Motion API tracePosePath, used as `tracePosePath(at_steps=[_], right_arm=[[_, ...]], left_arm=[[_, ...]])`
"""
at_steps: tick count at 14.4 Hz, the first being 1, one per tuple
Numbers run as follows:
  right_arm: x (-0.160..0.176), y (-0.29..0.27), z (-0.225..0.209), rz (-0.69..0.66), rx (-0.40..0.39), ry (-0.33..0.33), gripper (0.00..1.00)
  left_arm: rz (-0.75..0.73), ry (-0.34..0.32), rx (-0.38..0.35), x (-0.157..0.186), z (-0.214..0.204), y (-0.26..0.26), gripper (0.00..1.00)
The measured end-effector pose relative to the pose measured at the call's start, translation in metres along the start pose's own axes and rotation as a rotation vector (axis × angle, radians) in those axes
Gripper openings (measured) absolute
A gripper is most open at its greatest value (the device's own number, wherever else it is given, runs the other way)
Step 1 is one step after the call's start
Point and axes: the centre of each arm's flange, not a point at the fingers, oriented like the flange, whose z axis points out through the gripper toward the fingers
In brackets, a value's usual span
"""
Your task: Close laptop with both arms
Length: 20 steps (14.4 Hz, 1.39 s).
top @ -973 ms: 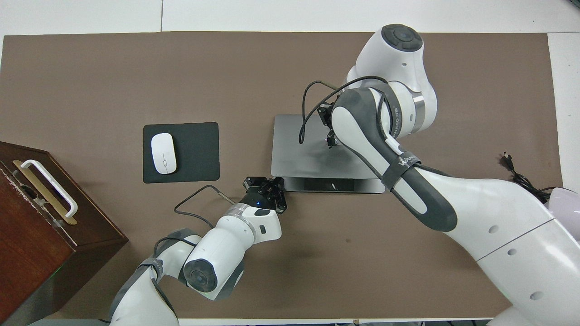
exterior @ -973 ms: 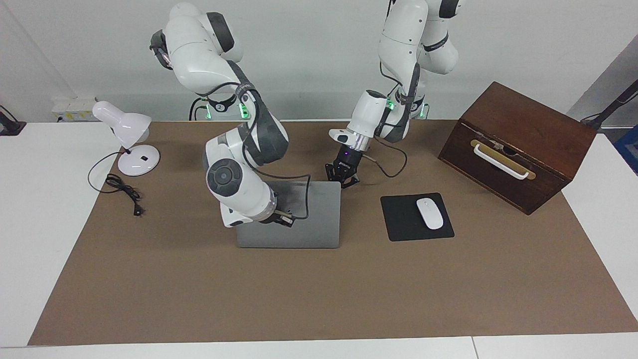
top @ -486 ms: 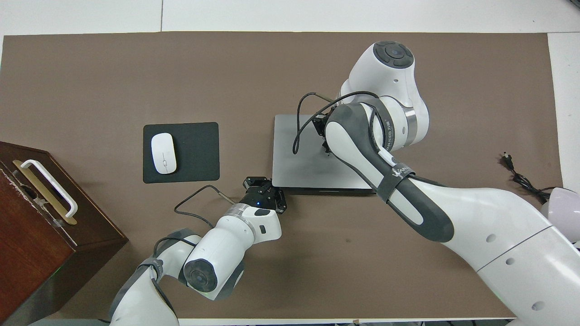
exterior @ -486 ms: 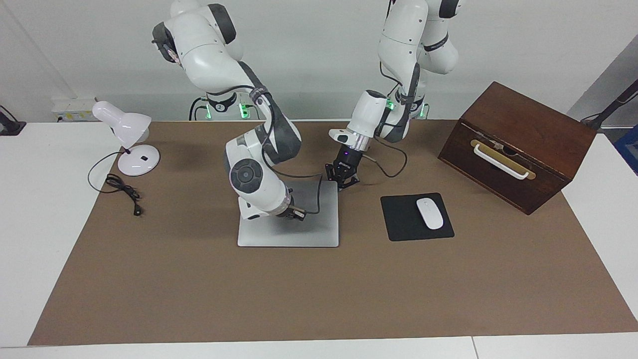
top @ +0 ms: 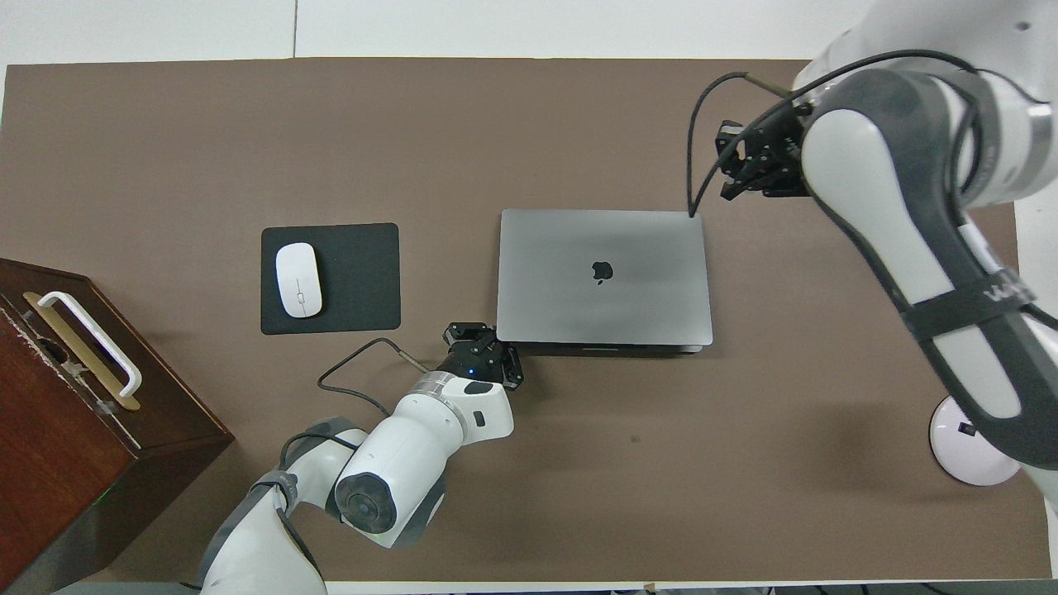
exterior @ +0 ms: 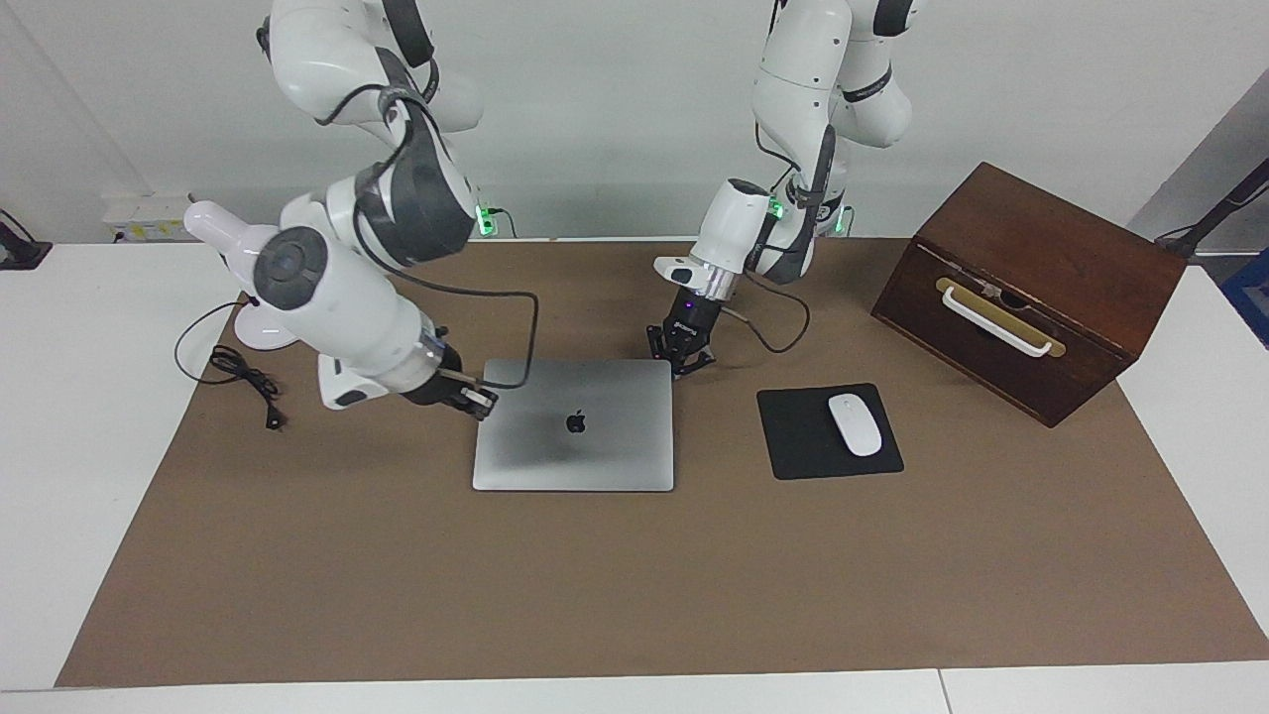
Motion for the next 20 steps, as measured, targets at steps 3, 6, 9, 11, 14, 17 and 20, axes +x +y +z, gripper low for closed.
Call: tracePosePath(at_steps=[3, 6, 9, 11, 14, 17, 20], right_arm=[[0.018, 0.033, -0.027, -0.202, -0.138, 0.125, 0.01], [0.026, 0.062, -0.064, -0.353, -0.220, 0.199, 0.07], [0.022, 0.097, -0.112, -0.412, -0.231, 0.252, 0.41], [0.006, 0.104, -0.133, -0.425, -0.245, 0.248, 0.63], [-0.025, 0.109, -0.146, -0.380, -0.259, 0.199, 0.92], [-0.039, 0.115, -0.142, -0.262, -0.193, 0.175, 1.00], [-0.053, 0.114, -0.136, -0.105, -0.072, 0.160, 1.00]], left_arm=[[0.000, 0.000, 0.000, 0.000, 0.000, 0.000, 0.01], [0.000, 0.000, 0.000, 0.000, 0.000, 0.000, 0.01], [0.000, 0.000, 0.000, 0.000, 0.000, 0.000, 0.01], [-0.005, 0.000, 0.001, 0.000, 0.000, 0.000, 0.01], [-0.032, 0.000, 0.007, 0.000, 0.000, 0.000, 0.01], [-0.052, -0.001, 0.012, 0.000, 0.000, 0.001, 0.01], [-0.070, -0.002, 0.017, 0.000, 0.000, 0.001, 0.01]])
